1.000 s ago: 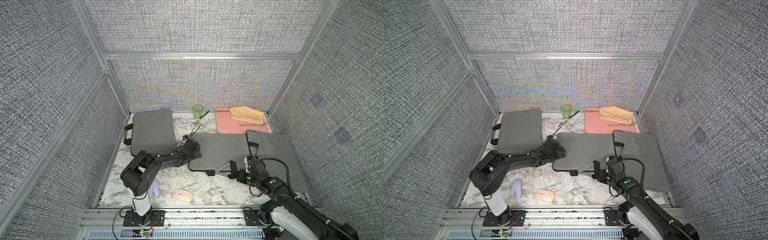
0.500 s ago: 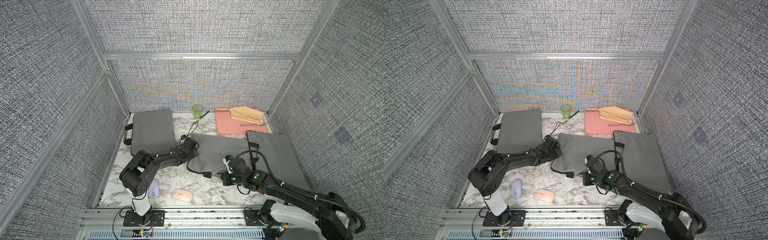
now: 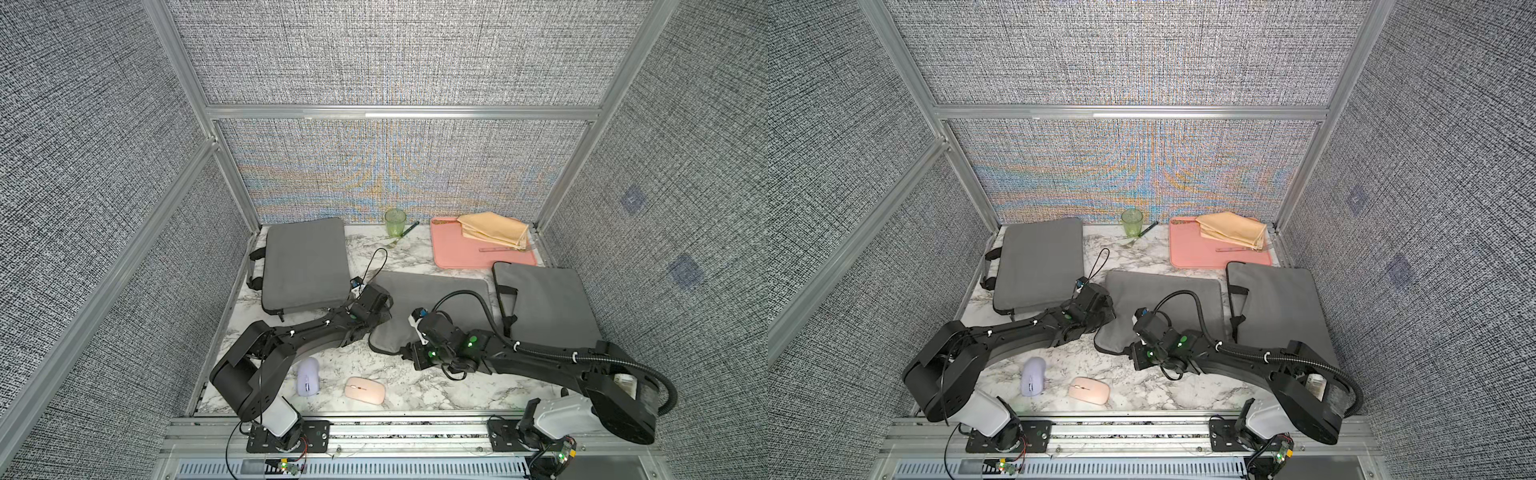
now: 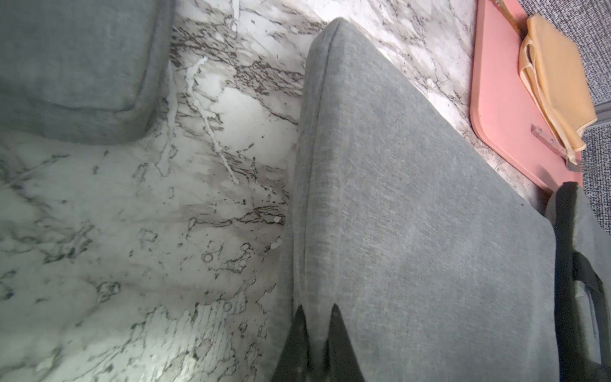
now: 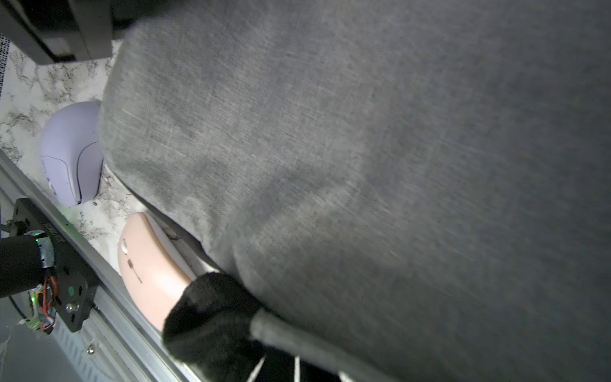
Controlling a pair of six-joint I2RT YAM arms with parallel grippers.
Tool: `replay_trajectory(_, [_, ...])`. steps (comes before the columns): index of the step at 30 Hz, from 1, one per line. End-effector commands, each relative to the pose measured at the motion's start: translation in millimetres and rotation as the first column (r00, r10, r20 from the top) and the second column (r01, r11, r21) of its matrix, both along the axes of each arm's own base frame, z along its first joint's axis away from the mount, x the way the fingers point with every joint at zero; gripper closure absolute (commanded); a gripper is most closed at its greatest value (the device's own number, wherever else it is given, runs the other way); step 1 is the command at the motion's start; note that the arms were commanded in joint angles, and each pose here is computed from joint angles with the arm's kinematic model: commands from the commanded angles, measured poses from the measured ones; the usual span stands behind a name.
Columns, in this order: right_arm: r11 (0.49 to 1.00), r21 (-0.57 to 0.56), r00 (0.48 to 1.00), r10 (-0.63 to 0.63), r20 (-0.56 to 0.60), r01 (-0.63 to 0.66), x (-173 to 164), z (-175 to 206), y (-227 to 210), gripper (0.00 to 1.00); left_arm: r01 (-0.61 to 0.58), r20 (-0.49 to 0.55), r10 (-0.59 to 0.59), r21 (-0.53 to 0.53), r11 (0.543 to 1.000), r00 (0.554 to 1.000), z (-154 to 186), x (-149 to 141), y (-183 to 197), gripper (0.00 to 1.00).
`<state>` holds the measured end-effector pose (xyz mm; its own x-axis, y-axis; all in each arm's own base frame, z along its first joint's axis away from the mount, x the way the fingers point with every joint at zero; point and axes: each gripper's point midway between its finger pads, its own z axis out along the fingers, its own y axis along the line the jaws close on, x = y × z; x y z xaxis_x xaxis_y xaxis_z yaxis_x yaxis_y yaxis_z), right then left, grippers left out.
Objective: Put the mouse into the laptop bag
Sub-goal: Unzip the zipper on the zippered laptop bag.
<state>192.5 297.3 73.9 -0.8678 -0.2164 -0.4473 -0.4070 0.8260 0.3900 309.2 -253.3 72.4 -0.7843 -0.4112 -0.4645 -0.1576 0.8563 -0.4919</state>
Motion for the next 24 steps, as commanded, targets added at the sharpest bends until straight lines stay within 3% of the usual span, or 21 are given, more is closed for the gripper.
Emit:
replay_trajectory(1, [0.992,0.123,0.996,-0.041,0.083,0.031,26,29,16,1.0,-0.034,0.014,0.035,-0.032,0.999,0.999,10,-10,-1,1.0])
replay_trajectory(4, [0.987,0.129,0.991,-0.11,0.074,0.099,51,33,-3,1.0,-0.077,0.054,0.078,-0.016,0.997,0.995,17,-28,7,1.0])
replay_trajectory(11, [0.974,0.106,0.976,-0.208,0.063,0.201,94,41,-43,1.0,-0.088,0.086,0.094,-0.07,0.994,0.992,15,-61,-14,1.0])
replay_trajectory(18, [0.97,0.083,0.971,-0.234,0.047,0.23,69,32,-68,1.0,-0.065,0.11,0.074,-0.081,0.995,0.991,18,-73,-32,0.93])
replay_trajectory(20, [0.969,0.105,0.973,-0.228,0.041,0.223,60,30,-70,1.0,-0.084,0.128,0.093,-0.076,0.994,0.987,23,-74,-26,1.0])
replay_trajectory(24, [0.974,0.118,0.979,-0.199,0.046,0.192,49,31,-64,1.0,-0.147,0.167,0.157,-0.068,0.987,0.973,37,-77,2,1.0])
